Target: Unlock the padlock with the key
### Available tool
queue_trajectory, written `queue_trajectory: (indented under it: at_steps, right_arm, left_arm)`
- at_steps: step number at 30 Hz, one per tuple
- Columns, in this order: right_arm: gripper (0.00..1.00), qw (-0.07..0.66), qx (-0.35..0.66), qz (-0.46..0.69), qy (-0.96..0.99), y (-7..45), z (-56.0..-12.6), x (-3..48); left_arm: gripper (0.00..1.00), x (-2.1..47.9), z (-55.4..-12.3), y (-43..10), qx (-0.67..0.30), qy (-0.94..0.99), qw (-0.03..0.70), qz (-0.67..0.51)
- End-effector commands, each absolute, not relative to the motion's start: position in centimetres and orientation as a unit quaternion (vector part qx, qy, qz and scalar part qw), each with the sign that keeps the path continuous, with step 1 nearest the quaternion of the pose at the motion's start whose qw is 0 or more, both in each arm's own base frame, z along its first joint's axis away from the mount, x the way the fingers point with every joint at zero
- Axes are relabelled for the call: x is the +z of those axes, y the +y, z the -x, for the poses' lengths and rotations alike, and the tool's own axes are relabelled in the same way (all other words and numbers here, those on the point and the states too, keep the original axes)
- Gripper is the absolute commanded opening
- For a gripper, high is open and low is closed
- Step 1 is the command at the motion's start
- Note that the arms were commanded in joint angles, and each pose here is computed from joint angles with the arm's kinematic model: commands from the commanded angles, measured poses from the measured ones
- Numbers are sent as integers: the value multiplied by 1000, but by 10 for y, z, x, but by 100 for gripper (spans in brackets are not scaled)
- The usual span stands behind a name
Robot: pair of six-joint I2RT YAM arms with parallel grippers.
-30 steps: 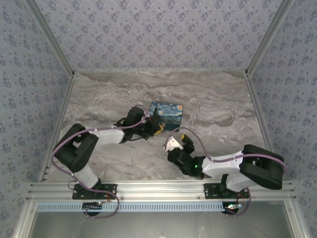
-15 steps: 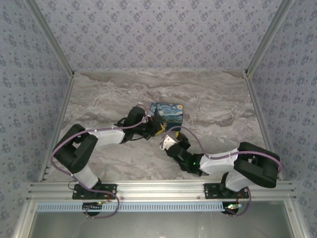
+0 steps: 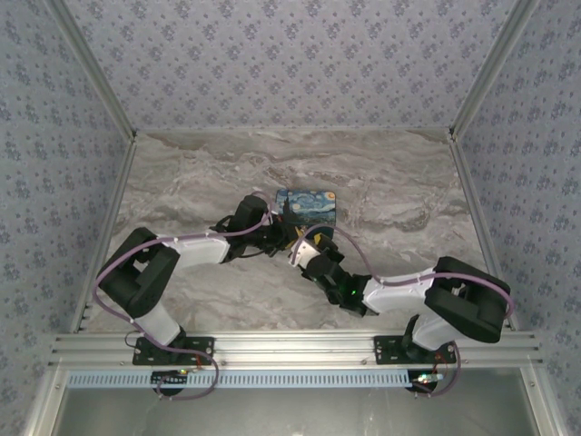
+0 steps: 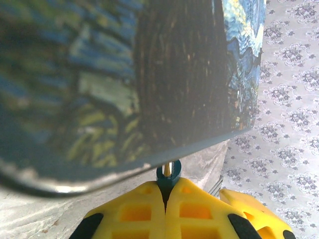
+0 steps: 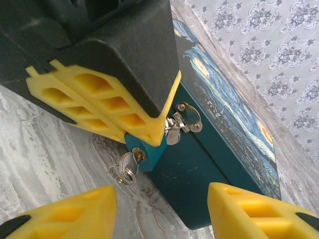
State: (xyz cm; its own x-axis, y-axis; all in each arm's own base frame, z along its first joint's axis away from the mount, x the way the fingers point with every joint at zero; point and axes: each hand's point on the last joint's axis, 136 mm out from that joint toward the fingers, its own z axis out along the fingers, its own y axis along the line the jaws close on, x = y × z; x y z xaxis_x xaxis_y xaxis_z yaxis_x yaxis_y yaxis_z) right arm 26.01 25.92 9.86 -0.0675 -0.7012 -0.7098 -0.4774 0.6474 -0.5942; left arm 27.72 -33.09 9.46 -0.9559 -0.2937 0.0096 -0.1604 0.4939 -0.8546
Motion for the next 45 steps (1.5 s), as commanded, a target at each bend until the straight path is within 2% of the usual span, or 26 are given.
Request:
queue_trajectory:
  at_steps: [1, 10, 19, 34, 45]
  right_arm:
    - [52, 565, -90, 399, 717, 270, -267, 111]
    - [46, 572, -83, 391, 716, 276, -278, 116]
    - [32, 579, -73, 380, 718, 275, -286, 122]
    - [1, 563, -14, 366, 741, 268, -288, 122]
    - [0, 525, 100, 319, 783, 251, -288, 99]
  left_arm:
    - [3, 115, -282, -343, -509, 849, 78, 114]
    - [3, 112, -281, -344, -508, 850, 74, 115]
    - [3, 108, -280, -343, -505, 852, 71, 116]
    - [2, 96, -279, -340, -488, 862, 71, 121]
    - [2, 98, -280, -340, -487, 859, 85, 128]
